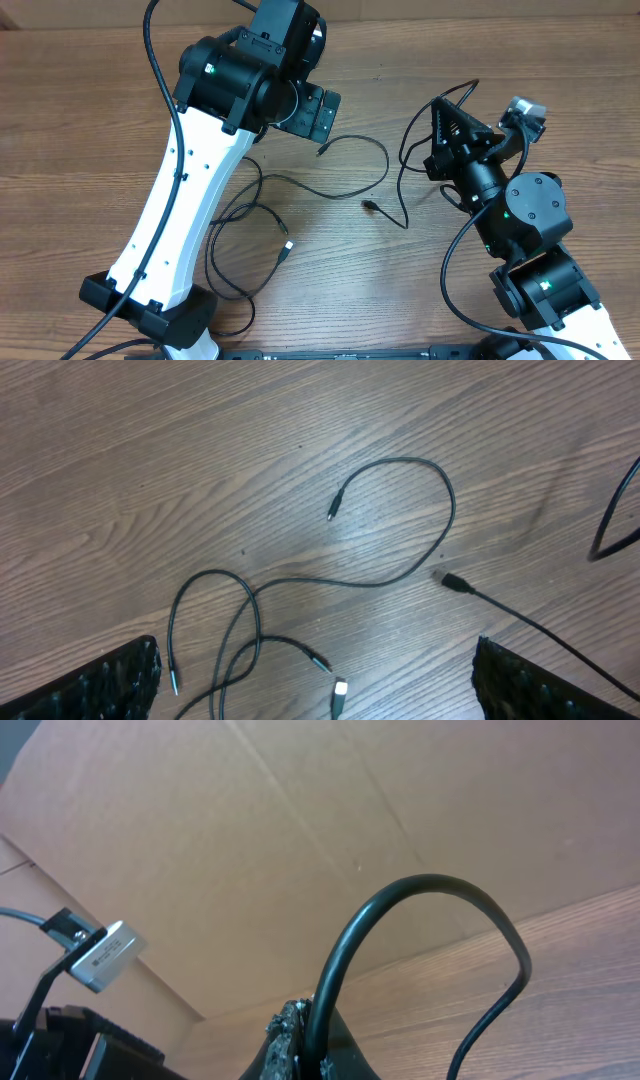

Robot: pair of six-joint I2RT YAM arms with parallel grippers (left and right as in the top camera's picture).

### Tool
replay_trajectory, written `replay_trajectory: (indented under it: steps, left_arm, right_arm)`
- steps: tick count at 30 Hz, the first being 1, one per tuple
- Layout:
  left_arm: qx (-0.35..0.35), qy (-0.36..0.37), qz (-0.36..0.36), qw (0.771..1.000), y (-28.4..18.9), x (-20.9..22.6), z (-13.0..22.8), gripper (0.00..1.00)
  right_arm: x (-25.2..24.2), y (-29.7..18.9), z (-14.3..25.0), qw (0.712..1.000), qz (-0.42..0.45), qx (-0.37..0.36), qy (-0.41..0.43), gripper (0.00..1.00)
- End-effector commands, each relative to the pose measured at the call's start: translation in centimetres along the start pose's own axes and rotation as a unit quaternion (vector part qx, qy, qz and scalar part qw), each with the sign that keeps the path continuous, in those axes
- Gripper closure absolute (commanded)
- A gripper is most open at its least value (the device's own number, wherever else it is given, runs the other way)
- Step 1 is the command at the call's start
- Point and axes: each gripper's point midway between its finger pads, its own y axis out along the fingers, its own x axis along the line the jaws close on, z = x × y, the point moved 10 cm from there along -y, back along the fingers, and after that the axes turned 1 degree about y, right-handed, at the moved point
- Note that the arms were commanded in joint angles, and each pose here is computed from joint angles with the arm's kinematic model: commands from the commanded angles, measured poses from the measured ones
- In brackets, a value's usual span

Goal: Untangle cables

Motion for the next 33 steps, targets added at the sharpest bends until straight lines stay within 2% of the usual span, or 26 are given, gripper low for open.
replay_trajectory:
  steps: [1,17,24,33]
  left_arm:
    - [0.001,-0.006,0.004,1.000,0.2,-0.1,-0.2,0.00]
    - [-0.016,-0.023,0.012,1.000,0.2,-0.3,-0.7,0.01]
    - [-0.011,-0.037,0.034,0.999,0.2,-0.6,-0.6,0.01]
    - [-0.020,-0.037,0.034,0.999,0.2,-0.6,-0.8,0.00]
  right_arm:
    - [0.7,-0.5,-1.6,0.999,0.002,-0.035,-0.004,0.96]
    - [0.2,1.2,-0.2,1.000,0.006,-0.001,-0.013,0.96]
    - [-0.7,2.0,-0.3,0.998,0.060,-0.031,-0.016,0.96]
    - [-0.9,4.4,-1.3,0.994,0.048,-0.091,-0.037,0.96]
